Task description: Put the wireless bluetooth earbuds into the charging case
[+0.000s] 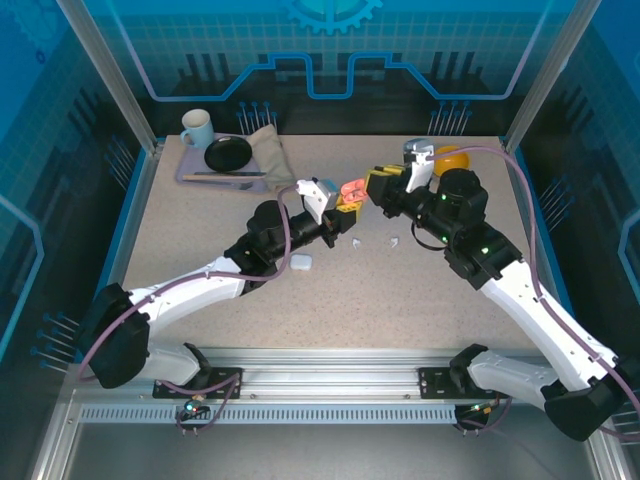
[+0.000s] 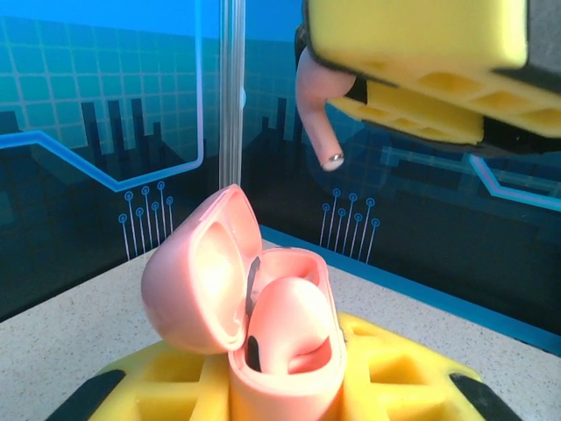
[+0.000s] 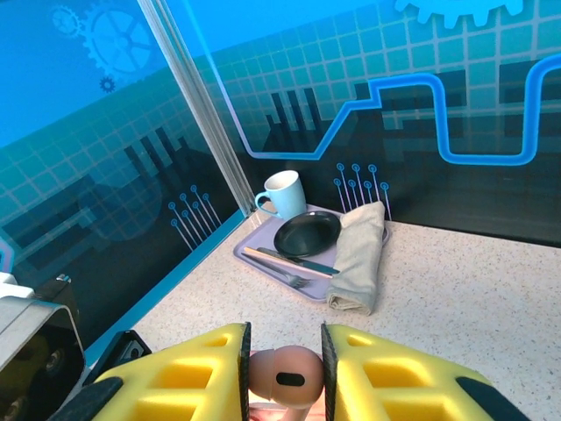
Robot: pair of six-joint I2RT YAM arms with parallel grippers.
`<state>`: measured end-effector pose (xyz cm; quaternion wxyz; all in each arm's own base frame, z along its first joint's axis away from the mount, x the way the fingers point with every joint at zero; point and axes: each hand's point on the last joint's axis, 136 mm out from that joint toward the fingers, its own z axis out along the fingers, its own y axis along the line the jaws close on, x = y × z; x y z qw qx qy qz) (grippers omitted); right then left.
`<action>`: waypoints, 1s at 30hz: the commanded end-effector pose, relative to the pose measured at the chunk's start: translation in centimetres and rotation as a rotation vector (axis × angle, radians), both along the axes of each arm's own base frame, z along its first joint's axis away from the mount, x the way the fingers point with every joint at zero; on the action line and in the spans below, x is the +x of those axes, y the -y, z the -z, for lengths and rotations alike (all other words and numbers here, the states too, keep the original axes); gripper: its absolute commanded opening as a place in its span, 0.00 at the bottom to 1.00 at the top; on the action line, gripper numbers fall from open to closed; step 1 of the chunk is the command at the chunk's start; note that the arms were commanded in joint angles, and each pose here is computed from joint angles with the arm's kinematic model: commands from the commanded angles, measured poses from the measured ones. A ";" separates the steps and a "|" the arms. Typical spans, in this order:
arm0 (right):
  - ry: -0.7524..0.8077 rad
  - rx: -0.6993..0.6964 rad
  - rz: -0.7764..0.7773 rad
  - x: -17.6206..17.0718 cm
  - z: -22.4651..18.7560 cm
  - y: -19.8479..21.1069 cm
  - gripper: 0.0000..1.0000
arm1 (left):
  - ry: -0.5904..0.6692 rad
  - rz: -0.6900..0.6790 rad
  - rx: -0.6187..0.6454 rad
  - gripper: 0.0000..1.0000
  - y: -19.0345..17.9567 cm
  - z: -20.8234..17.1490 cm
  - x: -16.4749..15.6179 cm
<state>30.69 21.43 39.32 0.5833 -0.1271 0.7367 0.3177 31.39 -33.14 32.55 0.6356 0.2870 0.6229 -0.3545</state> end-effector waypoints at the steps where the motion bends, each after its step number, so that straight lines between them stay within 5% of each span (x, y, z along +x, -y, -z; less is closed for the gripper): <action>1: 0.022 -0.007 -0.020 -0.1 0.2 -0.7 0.27 | 0.034 0.030 -0.040 0.00 0.6 -2.1 -0.5; 30: -0.021 -0.064 0.031 0.8 3.0 -0.3 0.25 | 0.052 0.022 -0.044 0.00 0.3 -2.6 -0.8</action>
